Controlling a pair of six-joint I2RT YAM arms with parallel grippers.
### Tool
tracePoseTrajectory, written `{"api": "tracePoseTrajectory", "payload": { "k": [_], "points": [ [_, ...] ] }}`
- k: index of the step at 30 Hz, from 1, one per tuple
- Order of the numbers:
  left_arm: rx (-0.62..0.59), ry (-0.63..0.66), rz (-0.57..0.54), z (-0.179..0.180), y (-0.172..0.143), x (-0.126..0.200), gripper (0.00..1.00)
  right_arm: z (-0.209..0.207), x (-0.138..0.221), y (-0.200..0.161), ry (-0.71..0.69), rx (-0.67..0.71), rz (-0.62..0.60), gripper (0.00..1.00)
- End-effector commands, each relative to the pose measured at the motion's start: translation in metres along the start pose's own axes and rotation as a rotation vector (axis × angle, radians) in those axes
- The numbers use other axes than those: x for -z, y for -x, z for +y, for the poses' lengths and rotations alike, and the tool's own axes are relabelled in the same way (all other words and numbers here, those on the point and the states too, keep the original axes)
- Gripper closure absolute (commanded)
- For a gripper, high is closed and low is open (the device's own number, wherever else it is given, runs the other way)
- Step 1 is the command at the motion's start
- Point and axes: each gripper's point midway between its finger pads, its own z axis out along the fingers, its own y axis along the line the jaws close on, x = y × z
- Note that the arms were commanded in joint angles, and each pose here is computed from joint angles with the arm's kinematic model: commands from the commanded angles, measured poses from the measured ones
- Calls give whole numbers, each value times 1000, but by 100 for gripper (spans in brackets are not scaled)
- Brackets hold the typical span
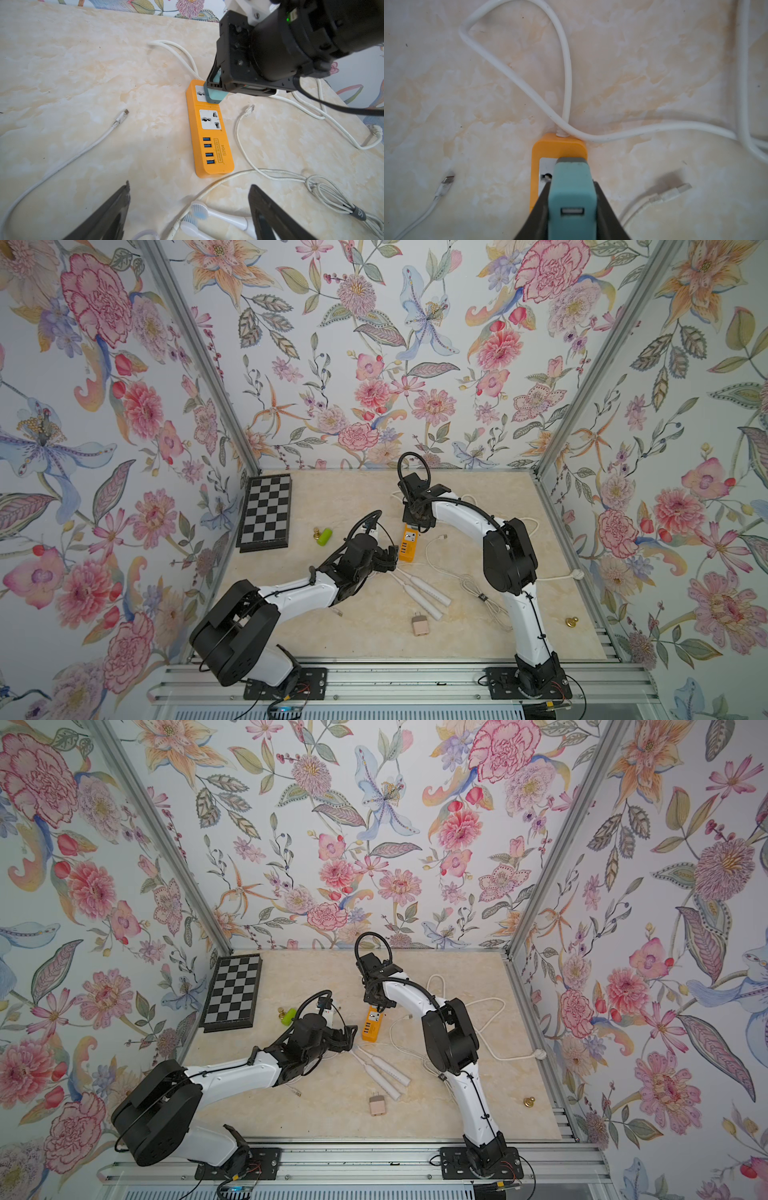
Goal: Charge the electric toothbrush
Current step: Insert the plug into the socket, then pick up the charging cable from the center of the board.
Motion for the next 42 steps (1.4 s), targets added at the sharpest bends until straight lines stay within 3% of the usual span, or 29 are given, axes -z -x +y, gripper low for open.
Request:
{"api": "tracePoseTrajectory", "payload": {
  "k": [1,7,12,17,22,27,35,42],
  "points": [
    [32,-2,-15,3,1,6,11,-40,-8,-18,-140,54,90,87],
    [39,-7,-16,2,2,7,11,-25,-35,-37,-115,79,163,83],
    [39,-4,-17,2,3,7,11,-12,-39,-36,-99,92,158,67],
    [38,-5,-11,2,2,6,11,-9,-14,-16,-74,87,98,50],
    [31,-20,-24,-5,9,8,11,-5,34,5,-14,81,25,35],
    [12,-19,-28,-10,14,12,11,-15,75,8,47,98,-7,27],
    [4,-12,-44,-20,17,27,12,-48,92,-50,154,184,75,26],
    [56,-25,-80,-27,16,38,15,-57,69,-112,212,242,154,36]
  ]
}}
